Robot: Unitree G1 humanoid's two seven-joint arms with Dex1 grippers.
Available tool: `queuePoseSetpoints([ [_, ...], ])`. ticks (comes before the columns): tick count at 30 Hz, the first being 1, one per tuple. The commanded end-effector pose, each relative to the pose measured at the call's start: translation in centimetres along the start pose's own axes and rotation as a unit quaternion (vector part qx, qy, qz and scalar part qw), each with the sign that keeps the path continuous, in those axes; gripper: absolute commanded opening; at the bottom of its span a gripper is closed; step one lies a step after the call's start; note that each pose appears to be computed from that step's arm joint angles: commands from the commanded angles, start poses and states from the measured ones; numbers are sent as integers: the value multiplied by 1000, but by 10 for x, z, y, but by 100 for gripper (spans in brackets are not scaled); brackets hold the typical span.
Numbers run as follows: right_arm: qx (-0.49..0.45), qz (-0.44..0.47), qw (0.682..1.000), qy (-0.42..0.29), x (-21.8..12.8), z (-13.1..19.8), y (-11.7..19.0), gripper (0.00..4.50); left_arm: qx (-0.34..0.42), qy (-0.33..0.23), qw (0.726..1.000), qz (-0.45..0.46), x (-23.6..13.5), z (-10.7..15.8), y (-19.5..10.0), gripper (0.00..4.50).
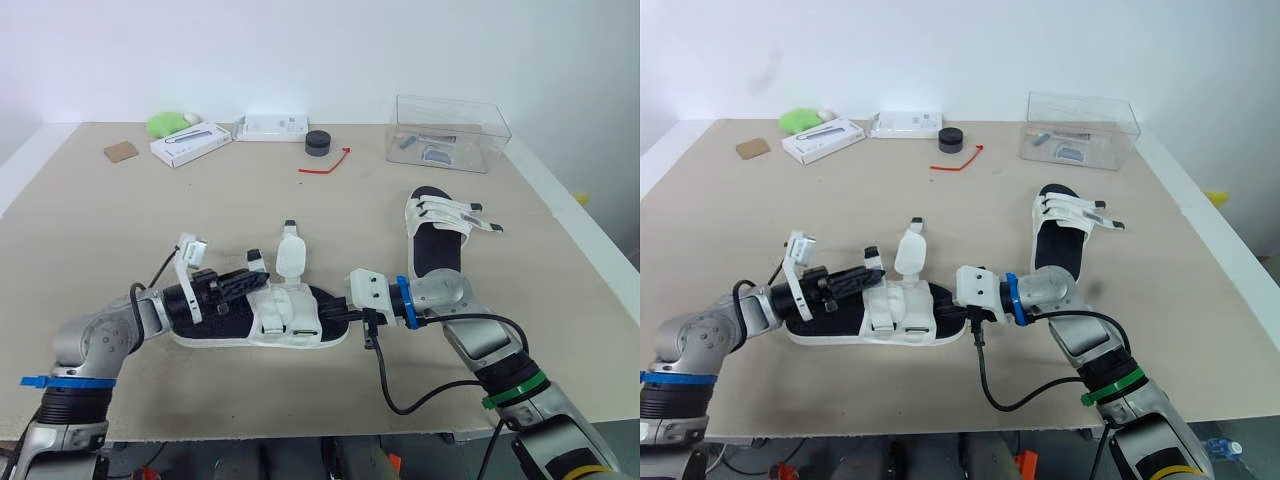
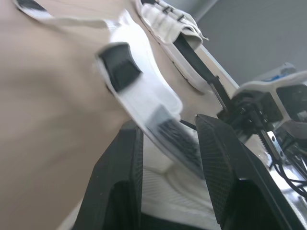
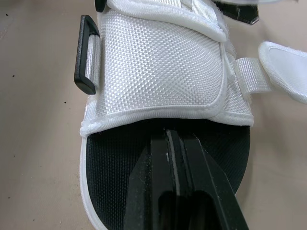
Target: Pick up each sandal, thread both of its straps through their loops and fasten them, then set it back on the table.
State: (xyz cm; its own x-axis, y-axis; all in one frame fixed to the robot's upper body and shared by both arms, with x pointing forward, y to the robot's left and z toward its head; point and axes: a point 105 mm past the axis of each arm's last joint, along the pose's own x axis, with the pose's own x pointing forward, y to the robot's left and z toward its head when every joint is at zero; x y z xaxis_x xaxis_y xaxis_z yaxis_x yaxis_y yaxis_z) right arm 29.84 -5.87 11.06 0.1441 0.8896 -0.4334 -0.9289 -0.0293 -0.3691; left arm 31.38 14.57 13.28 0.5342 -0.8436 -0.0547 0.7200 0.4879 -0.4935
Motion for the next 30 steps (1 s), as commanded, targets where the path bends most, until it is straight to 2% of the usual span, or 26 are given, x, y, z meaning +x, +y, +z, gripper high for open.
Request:
queuePoseSetpoints([
  [1, 12, 4, 1000, 26, -1, -12, 2, 0, 64, -10, 998, 24, -5, 22, 10, 174],
  [4, 12, 4, 1000, 26, -1, -12, 2, 0, 84, -10, 996, 42, -8, 26, 19, 174],
  [7, 12, 4, 1000, 27, -2, -13, 2, 0, 121, -35, 990, 65, -10, 44, 26, 174],
  [10, 11, 5, 1000, 27, -1, -13, 3, 0, 133, -57, 989, 25, -2, 56, 8, 174],
  [12, 11, 4, 1000, 26, -1, -12, 3, 0, 135, -35, 990, -22, 7, 47, -11, 174],
  [14, 11, 3, 1000, 25, -1, -12, 3, 0, 143, 1, 988, -53, 11, 31, -22, 123],
  [15, 11, 3, 1000, 26, -1, -12, 3, 0, 145, 21, 987, -65, 12, 21, -25, 53],
  [16, 11, 3, 1000, 26, -1, -12, 3, 0, 144, 34, 986, -72, 12, 15, -26, 53],
  [18, 10, 2, 1000, 27, -2, -13, 4, 0, 135, 64, 985, -81, 10, 3, -26, 12],
  [26, 8, 3, 1000, 26, -1, -12, 3, 0, 105, 117, 986, -59, 1, -17, -3, 12],
  [30, 7, 1, 1000, 25, 0, -11, 1, 0, 117, 109, 987, -32, 3, -8, 12, 12],
])
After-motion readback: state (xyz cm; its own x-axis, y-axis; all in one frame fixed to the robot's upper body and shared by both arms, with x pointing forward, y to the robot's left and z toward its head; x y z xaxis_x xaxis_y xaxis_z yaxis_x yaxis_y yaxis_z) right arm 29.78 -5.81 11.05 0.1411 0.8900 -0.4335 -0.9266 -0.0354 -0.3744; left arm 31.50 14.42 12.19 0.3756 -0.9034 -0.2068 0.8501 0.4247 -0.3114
